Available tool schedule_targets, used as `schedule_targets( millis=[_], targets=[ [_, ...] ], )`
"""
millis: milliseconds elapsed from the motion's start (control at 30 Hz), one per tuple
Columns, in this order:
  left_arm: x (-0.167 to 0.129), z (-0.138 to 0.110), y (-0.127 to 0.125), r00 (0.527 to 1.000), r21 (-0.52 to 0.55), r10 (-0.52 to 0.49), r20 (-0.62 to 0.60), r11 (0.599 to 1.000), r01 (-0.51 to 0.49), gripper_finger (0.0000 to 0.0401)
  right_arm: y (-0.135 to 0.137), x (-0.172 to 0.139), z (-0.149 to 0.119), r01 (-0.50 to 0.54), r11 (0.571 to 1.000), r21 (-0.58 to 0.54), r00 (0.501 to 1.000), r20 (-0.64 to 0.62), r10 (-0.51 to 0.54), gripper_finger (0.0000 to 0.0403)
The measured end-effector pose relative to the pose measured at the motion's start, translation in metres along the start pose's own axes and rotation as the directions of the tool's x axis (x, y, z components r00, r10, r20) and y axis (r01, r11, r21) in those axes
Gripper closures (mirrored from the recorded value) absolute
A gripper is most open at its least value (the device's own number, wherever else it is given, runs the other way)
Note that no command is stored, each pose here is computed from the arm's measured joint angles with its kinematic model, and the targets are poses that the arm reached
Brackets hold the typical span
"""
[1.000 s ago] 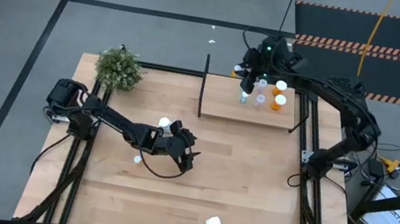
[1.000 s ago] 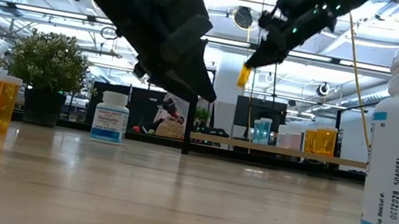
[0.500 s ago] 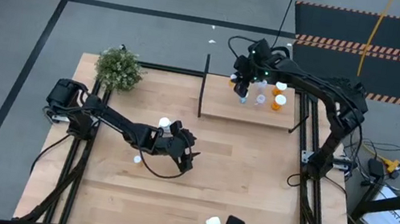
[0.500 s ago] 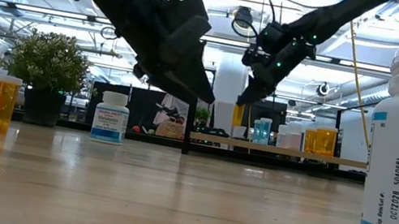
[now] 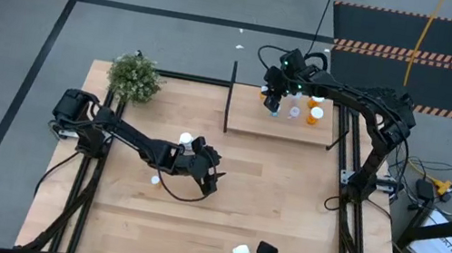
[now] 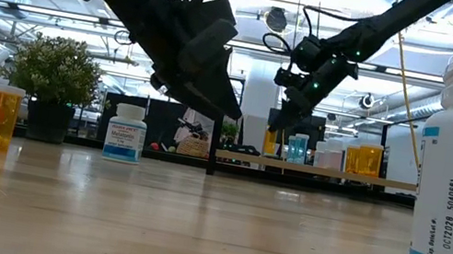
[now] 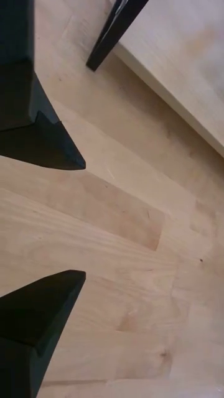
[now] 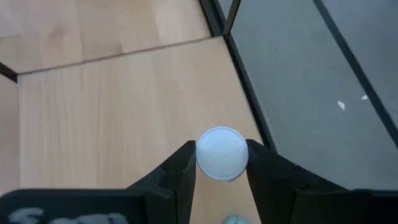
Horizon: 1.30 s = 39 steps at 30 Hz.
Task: Pick and place medicine bottles onto shelf by color
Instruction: Put the right small orange pill bottle on the shelf
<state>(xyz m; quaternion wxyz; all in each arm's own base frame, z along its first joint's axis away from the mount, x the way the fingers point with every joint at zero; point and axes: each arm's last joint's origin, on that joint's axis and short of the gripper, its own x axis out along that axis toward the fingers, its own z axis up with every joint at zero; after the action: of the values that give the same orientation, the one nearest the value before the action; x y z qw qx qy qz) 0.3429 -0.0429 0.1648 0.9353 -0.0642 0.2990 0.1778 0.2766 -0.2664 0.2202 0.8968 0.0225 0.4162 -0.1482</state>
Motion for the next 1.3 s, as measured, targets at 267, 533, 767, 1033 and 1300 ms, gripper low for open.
schedule_targets(
  millis=[267,533,767,1033,1300],
  targets=[
    [0.000,0.000,0.000,1.000,0.000,0.000,0.000,1.000,0.000,0.0123,-0.001,0.002,-0.006,-0.001,1.000,0.009,1.000,-0.013,0.001,0.0280],
    [0.000,0.000,0.000,1.000,-0.005,0.001,0.000,1.000,-0.001,0.0123,-0.002,0.002,-0.004,0.003,1.000,0.008,1.000,0.003,-0.003,0.0280],
    [0.000,0.000,0.000,1.000,-0.009,-0.004,-0.001,1.000,0.004,0.0123,-0.003,0.002,-0.002,0.013,1.000,0.027,0.999,0.029,-0.014,0.0280],
    [-0.001,-0.001,-0.002,1.000,-0.012,-0.011,-0.002,1.000,0.011,0.0123,-0.003,0.011,-0.007,0.003,0.998,0.063,1.000,0.002,-0.003,0.0280],
    [-0.001,-0.001,-0.003,1.000,0.000,-0.012,-0.003,1.000,0.012,0.0123,-0.003,0.011,-0.007,0.003,0.997,0.077,1.000,-0.001,-0.003,0.0279]
  ],
)
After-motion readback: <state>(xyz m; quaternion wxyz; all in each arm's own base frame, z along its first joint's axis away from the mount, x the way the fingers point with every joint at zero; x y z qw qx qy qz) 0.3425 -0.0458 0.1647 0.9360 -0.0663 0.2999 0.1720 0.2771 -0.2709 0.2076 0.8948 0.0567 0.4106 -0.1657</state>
